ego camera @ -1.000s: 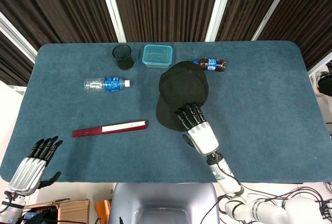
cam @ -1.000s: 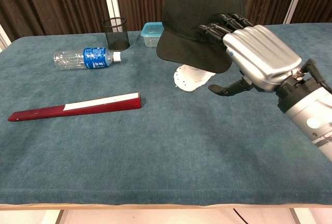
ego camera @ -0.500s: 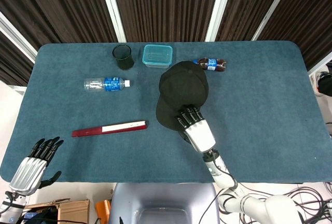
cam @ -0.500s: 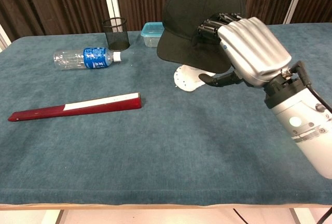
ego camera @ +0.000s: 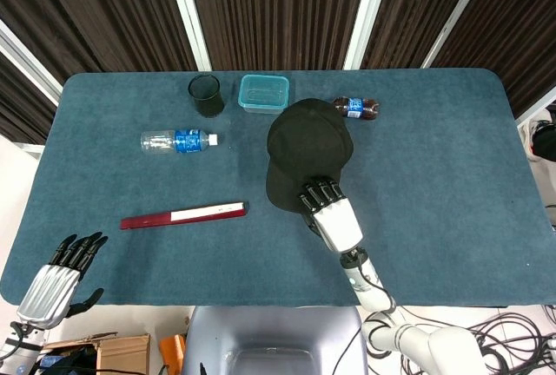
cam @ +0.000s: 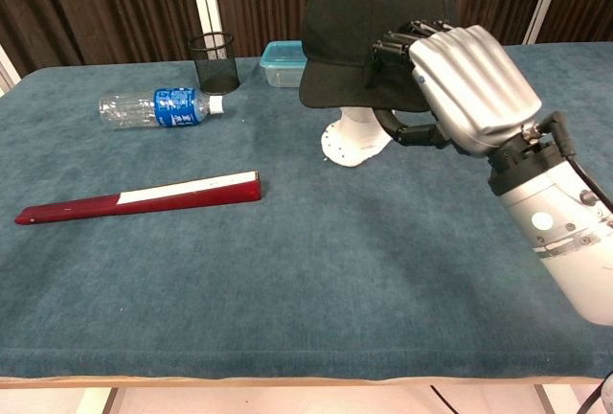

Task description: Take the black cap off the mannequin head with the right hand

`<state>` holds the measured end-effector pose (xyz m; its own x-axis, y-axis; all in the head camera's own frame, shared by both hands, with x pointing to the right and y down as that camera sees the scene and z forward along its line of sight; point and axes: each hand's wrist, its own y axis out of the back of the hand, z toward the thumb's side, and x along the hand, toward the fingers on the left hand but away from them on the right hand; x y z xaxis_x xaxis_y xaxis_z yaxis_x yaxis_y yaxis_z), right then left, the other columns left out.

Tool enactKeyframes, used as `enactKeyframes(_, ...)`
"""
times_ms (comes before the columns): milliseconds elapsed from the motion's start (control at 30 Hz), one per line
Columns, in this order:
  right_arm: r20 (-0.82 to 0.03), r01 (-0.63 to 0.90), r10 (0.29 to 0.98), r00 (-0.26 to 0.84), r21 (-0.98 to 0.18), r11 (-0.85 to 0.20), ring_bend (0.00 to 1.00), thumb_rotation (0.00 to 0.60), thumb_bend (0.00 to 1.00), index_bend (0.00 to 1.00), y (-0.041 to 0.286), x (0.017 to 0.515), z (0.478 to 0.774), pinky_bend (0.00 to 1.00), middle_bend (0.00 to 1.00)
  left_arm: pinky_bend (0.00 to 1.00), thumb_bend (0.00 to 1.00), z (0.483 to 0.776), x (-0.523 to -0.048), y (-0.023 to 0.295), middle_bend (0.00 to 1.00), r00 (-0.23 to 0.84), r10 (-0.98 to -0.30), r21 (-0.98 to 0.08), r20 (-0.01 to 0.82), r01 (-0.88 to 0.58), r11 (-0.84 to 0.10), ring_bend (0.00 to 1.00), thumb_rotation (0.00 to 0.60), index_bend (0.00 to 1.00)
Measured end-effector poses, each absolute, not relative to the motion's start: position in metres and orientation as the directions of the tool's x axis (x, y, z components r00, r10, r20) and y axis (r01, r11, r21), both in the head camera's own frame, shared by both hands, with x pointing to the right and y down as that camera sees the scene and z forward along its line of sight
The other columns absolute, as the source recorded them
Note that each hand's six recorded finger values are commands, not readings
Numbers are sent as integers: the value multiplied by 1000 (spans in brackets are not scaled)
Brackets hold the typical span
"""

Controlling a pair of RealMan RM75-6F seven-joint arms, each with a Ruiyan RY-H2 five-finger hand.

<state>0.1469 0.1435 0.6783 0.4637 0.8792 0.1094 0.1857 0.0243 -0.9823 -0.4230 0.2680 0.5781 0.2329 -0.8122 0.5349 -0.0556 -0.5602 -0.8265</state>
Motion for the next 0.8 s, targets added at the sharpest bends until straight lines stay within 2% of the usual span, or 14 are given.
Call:
enactKeyframes(167,116,184,881,458,-982,34,335,600,446,569,142,150,679,429,444,94,301,579,-423,268,79,233,-811,-826,536,-54,-562,114,600,0)
enactKeyframes(400,184,211,867,463,-973,94,478,600,471,716,137,153,667,575,553,94,302,578,-422,269,83,240,-811,-826,534,-57,-561,118,600,0)
enactKeyframes(533,213,207,858,467,-970,129,519,600,470,768,134,155,663,618,596,96,302,578,-422,269,84,242,-810,-825,534,-59,-562,119,600,0)
enactKeyframes(800,251,179,835,490,-966,186,643,600,466,944,130,157,658,736,758,98,302,578,-422,270,85,247,-806,-822,537,-61,-566,123,600,0)
